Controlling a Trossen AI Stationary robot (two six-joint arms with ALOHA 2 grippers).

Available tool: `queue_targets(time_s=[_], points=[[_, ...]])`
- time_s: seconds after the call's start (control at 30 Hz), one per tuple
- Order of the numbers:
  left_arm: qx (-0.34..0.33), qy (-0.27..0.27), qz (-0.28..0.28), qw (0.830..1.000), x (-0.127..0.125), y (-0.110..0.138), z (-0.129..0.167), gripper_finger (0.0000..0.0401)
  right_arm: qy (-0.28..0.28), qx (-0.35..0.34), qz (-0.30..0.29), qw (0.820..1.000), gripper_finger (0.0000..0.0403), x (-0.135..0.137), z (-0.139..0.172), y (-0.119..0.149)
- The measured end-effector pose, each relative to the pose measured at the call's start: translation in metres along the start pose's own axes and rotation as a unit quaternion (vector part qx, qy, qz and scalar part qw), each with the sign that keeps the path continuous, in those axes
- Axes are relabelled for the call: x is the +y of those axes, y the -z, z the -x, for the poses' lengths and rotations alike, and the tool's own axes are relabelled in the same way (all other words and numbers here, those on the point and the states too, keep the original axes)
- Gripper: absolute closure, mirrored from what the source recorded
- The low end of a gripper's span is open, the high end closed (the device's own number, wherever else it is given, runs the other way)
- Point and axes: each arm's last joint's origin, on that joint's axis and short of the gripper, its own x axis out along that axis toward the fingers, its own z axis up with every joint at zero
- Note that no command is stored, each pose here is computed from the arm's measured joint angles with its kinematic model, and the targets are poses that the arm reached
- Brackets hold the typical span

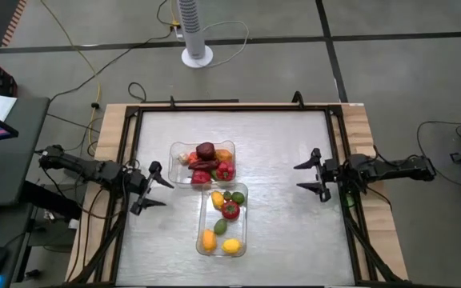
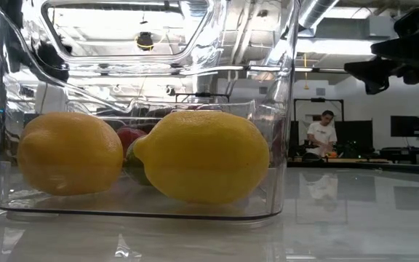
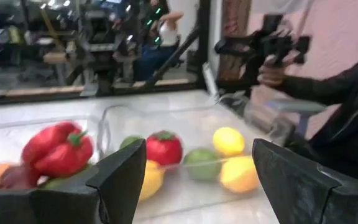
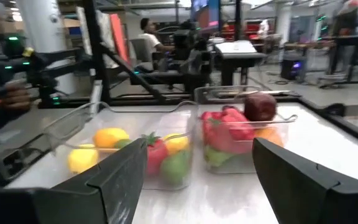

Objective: Sort produce into baskets
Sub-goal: Return to Home Position

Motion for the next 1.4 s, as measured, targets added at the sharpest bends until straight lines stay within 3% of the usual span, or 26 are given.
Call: queue_targets(time_s=[0.27, 0.57, 0.77, 0.9, 1.1, 1.4], points=[[0.032, -0.072, -0.007, 0.997, 0.006, 0.005, -0.005, 0.0121, 0.04, -0.004, 0.003, 0.999, 0.0086, -0.004, 0.0, 0.0], [0.038, -0.082, -0.027, 0.996, 0.007, 0.006, -0.006, 0.0121, 0.041, -0.009, -0.013, 0.999, 0.0086, -0.004, 0.0, -0.001], [0.021, -0.126, -0.034, 0.991, 0.009, -0.015, -0.003, 0.0121, 0.042, -0.008, -0.014, 0.999, 0.0086, -0.004, 0.0, -0.001], [0.039, -0.126, -0.034, 0.991, 0.009, -0.015, -0.002, 0.0121, 0.039, -0.015, -0.071, 0.997, 0.0086, -0.004, 0.0, -0.003], [0.03, -0.125, -0.031, 0.991, 0.008, -0.017, -0.001, 0.0121, 0.007, -0.05, -0.045, 0.998, 0.0086, -0.001, 0.006, -0.028], [0.008, -0.119, -0.037, 0.992, 0.008, -0.017, 0.01, 0.0121, 0.019, -0.009, -0.004, 1.0, 0.0086, -0.002, 0.01, -0.033]])
